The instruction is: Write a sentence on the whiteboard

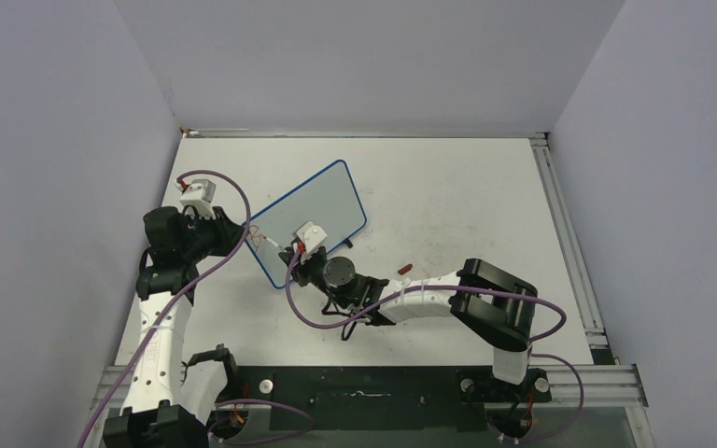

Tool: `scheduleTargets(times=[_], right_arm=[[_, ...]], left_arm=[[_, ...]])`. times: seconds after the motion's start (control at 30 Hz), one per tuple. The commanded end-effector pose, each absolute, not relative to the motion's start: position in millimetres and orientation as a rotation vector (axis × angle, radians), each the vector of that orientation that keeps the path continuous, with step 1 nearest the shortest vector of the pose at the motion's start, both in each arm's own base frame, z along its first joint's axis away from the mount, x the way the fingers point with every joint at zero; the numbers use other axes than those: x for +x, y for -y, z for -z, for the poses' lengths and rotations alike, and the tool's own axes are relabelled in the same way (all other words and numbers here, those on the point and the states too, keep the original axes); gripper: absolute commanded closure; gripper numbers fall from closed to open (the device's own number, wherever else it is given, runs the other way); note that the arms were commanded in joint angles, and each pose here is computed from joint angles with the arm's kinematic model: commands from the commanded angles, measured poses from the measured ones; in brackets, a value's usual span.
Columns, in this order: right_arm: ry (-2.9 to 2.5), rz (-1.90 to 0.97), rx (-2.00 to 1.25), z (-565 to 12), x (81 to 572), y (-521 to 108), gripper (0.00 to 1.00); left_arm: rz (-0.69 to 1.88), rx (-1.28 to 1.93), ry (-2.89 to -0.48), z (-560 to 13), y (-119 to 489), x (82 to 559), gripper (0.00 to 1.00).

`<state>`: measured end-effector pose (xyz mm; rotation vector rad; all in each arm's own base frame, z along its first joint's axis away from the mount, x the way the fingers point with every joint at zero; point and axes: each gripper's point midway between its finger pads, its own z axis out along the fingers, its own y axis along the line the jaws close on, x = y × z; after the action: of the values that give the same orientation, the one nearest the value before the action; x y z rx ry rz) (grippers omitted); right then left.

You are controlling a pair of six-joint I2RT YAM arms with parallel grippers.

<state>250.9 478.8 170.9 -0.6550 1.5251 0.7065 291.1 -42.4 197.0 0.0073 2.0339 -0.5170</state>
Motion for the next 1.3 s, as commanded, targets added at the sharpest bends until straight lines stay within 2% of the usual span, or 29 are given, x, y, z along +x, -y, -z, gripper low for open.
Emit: scheduleTargets(times=[0.0, 1.27], right_arm=[[-1.469, -0.726, -0.574, -194, 262, -481, 0.95], [-1.534, -0.688, -0.555, -170, 267, -471, 0.95]], left_arm=[[0.506, 0.014, -2.039, -198, 42, 289, 1.0], [0.499, 0.012, -2.038, -198, 40, 290, 1.0]])
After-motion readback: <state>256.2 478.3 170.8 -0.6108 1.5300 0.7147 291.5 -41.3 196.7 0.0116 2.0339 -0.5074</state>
